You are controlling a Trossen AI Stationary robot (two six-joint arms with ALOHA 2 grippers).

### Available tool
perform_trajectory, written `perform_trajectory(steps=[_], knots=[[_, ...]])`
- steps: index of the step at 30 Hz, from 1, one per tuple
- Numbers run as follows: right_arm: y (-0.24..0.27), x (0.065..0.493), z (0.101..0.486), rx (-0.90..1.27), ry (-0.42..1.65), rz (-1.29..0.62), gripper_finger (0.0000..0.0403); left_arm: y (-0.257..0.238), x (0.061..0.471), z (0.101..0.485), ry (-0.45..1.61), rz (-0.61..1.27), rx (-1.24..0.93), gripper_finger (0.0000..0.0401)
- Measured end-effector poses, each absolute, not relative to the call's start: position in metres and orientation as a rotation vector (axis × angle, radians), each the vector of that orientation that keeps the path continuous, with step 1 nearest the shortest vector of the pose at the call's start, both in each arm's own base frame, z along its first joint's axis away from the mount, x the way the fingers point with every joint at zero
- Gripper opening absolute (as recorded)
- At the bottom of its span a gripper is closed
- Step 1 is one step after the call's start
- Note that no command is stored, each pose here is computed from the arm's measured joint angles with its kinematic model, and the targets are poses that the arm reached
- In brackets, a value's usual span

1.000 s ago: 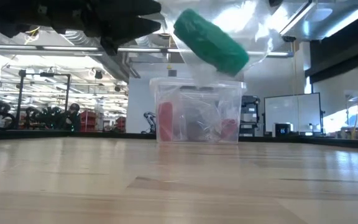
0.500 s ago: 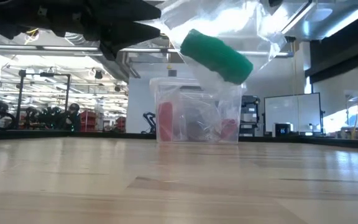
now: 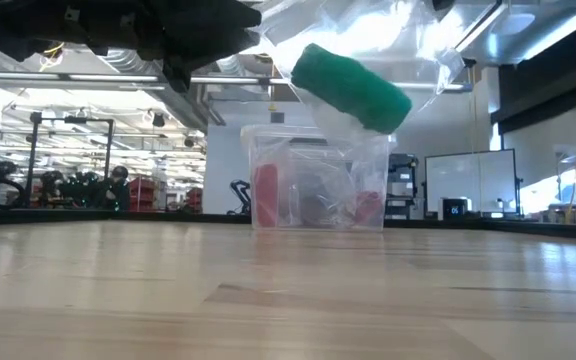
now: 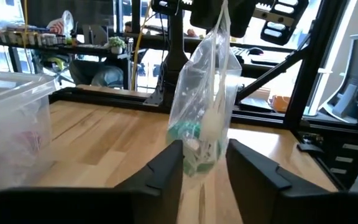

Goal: Roll bandage
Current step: Close the transparent zip lock bag

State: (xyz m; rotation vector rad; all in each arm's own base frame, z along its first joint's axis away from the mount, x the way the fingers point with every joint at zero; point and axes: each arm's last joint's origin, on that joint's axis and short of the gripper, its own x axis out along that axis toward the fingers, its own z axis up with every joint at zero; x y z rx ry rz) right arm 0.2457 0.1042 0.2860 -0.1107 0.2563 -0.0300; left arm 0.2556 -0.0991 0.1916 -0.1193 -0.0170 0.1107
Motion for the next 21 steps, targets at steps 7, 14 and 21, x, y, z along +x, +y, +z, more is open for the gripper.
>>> perform_trajectory(steps=[7,14,21], knots=[[0.1042,0.2457,0.2860,-0.110,0.256,-0.030,0.0001,-0.0974,0.2562,0.1920,-0.019,0.117,-0.085,0.0060],[0.1042,0.2457,0.2858,-0.111,0.258,-0.030,0.0010,-0.0924,0.2581,0.1920,-0.020,0.137,-0.083,0.0004],[0.1048,0.2464,0.2846,-0.088,0.294,-0.028,0.0039,-0.0964,0.2559,0.1924,-0.010,0.122,-0.044,0.0001]])
